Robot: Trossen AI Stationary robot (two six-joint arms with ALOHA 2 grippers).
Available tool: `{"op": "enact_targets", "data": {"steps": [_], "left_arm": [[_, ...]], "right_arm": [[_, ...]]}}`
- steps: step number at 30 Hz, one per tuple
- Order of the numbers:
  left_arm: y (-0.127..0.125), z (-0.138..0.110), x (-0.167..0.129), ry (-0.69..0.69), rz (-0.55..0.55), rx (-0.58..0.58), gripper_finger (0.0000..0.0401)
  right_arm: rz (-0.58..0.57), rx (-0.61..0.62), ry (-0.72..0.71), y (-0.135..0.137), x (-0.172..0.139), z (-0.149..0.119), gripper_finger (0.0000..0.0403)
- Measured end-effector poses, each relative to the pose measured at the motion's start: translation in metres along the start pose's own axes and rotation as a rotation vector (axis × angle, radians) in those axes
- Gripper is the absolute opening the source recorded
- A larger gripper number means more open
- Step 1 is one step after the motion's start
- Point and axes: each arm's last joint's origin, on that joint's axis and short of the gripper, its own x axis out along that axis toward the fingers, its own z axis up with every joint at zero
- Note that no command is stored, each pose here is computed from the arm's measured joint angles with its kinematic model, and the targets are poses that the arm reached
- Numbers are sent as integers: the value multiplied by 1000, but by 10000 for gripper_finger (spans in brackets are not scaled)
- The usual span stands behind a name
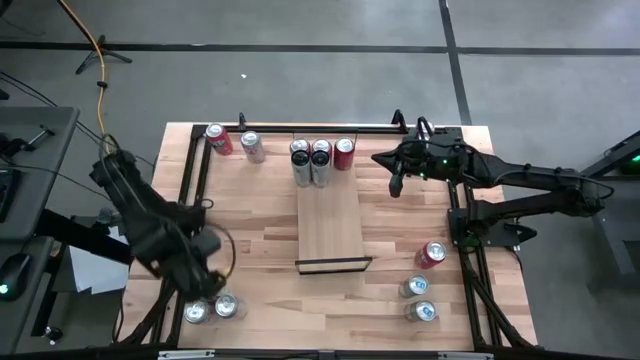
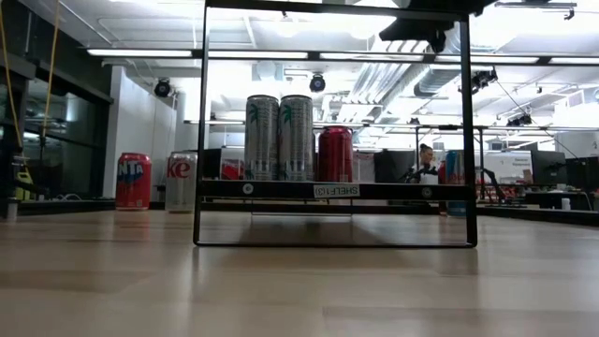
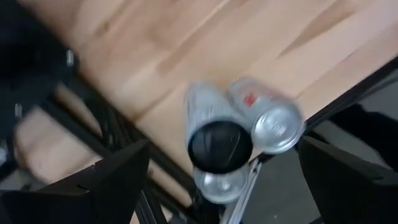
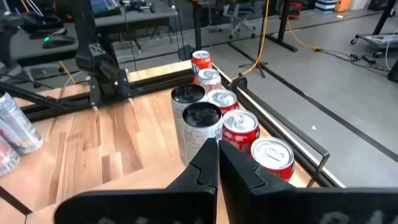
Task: Place canned beverage on shelf
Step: Put the black soda can on the shelf aligned with the other black soda can
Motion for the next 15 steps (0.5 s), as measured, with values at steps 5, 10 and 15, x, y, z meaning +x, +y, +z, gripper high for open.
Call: {"op": "enact_targets", "data": {"steps": [5,10,15], "left_arm": [[-20,-21,20,41,28,25,360],[-24,-28,29,34,71,69,360],[-26,-29,34,-2,108,130,360]], "right_arm": [[0,-1,3,0,0,0,0],[0,-1,3,0,0,0,0],[0,-1,3,0,0,0,0]]}}
